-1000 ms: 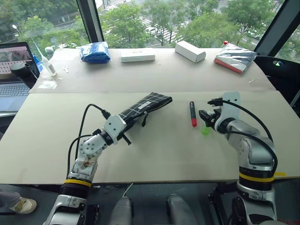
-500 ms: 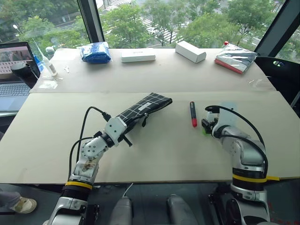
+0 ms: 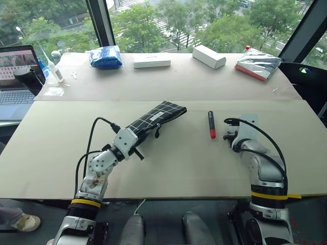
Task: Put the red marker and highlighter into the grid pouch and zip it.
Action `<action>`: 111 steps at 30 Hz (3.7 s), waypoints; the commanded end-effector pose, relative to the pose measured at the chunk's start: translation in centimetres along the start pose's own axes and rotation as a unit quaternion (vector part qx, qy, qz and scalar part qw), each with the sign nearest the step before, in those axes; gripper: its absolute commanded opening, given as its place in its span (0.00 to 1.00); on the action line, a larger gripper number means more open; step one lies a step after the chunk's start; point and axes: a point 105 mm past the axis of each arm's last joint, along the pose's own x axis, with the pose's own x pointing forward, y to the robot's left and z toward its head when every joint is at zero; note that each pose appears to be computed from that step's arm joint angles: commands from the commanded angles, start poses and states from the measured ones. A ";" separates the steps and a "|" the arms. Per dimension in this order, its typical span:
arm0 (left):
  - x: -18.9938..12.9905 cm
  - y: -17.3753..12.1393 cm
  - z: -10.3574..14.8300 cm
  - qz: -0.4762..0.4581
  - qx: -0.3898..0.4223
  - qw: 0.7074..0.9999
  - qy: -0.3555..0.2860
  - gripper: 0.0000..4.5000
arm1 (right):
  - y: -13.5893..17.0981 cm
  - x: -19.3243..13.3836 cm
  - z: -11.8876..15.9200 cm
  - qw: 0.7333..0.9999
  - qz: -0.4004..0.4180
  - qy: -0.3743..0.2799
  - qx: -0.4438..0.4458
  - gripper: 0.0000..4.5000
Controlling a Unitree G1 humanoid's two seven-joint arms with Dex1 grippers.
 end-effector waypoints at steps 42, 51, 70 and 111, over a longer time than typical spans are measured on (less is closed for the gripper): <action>-0.7 -0.4 2.8 -0.019 0.025 0.999 -0.032 0.00 | 8.6 -6.4 7.7 0.718 0.372 -0.346 -0.475 0.24; -0.5 -0.6 3.0 -0.027 0.026 0.999 -0.035 0.00 | 9.1 -4.7 7.4 0.731 0.354 -0.320 -0.488 0.24; -0.5 -1.3 2.9 -0.043 0.030 0.998 -0.035 0.00 | 13.5 -4.3 7.3 0.657 0.380 -0.334 -0.559 0.24; -0.9 -0.8 2.9 -0.037 0.012 0.999 -0.038 0.00 | 6.5 -6.5 13.5 0.800 0.442 -0.335 -0.229 0.89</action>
